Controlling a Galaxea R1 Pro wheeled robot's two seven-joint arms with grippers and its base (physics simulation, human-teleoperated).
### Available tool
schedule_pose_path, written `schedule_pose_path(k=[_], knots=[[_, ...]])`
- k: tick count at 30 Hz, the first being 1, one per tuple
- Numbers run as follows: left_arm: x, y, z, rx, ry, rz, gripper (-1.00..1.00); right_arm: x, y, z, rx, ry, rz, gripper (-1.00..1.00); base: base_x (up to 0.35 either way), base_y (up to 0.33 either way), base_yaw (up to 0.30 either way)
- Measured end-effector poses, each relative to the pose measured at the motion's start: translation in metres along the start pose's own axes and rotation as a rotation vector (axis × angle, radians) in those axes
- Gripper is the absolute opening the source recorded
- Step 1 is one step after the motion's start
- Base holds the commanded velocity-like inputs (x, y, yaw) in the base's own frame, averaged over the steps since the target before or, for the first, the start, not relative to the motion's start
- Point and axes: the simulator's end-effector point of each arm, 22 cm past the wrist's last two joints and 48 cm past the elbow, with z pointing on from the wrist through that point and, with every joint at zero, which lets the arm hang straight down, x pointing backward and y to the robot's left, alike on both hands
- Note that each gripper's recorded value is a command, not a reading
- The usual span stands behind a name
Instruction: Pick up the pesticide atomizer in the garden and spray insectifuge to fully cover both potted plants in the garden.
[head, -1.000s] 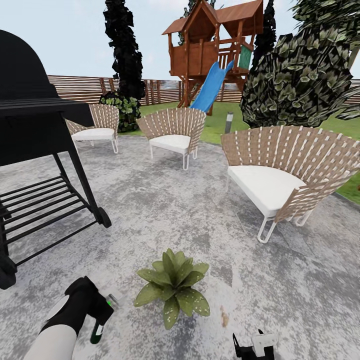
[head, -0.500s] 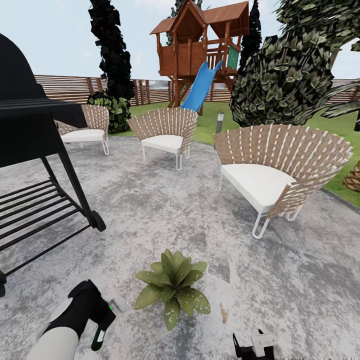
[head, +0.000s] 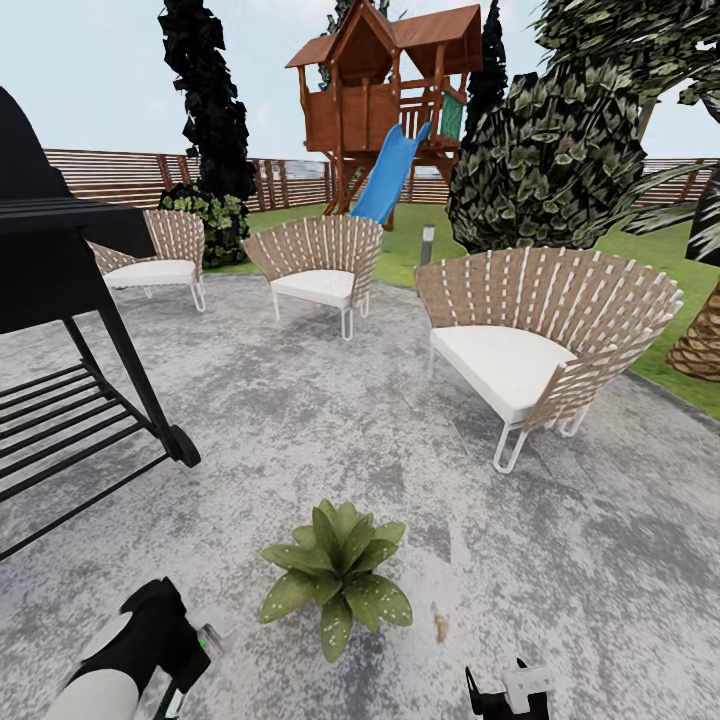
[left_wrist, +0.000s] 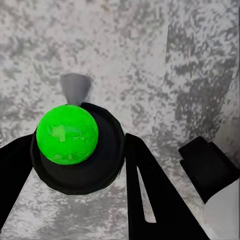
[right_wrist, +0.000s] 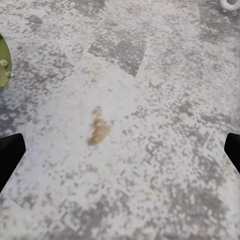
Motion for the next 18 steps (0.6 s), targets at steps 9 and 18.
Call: schedule_pose_path(k=[9,18], knots=[[-0.039,-0.028,-0.001,0.047,-0.086,-0.013,-1.0,0.0,0.0,0.0,0.0,0.0,0.0,1.0,0.0,0.0,0.0],[-0.032,-0.012,-0.006,0.027,-0.099,-0.033,-1.0,0.0,0.0,0.0,-0.001,0.0,0.0,1.0,0.0,0.0,0.0]])
